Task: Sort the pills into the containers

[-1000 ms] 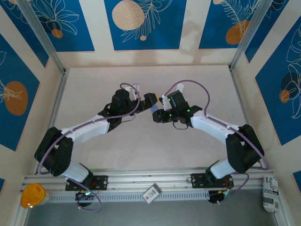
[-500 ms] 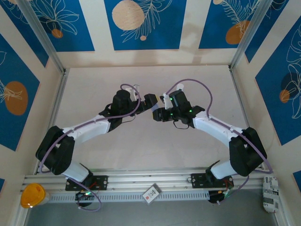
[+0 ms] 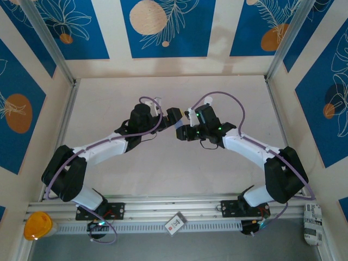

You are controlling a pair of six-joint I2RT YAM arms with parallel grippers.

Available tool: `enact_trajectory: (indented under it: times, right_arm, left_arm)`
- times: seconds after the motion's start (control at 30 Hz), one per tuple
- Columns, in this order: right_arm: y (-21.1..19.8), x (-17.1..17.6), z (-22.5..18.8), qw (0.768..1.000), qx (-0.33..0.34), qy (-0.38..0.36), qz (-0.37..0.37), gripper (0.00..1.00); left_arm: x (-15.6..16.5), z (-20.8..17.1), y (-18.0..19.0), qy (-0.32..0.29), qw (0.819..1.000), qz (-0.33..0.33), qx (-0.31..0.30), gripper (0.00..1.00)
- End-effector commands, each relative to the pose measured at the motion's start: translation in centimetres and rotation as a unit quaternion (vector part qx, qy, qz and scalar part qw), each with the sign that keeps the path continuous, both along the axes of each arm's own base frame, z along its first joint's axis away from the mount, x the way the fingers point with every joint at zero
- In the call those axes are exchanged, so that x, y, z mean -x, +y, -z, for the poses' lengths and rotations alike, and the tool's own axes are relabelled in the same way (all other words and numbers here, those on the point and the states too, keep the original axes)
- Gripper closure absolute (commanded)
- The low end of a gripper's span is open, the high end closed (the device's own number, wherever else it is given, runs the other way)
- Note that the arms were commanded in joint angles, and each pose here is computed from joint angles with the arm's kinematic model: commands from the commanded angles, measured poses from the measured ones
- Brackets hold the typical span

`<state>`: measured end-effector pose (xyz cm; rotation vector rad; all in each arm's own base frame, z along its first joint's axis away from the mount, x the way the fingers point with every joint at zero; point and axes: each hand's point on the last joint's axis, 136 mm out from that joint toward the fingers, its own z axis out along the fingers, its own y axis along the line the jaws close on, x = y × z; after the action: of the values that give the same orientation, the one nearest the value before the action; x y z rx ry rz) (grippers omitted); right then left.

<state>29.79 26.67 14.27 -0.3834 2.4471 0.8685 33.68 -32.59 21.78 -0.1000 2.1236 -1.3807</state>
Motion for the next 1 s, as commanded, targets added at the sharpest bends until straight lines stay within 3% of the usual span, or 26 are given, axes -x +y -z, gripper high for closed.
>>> enact_trajectory:
  times: [0.0,0.97]
  right_arm:
    - [0.4,0.5,0.6,1.0,-0.006,0.012,-0.007,0.71]
    - [1.1,0.9,1.3,1.0,-0.003,0.018,-0.017,0.72]
  left_arm:
    - [0.2,-1.1,-0.7,-0.013,1.0,0.008,0.013,0.0]
    - [0.5,-2.0,-1.9,-0.017,0.999,0.017,0.03,0.0]
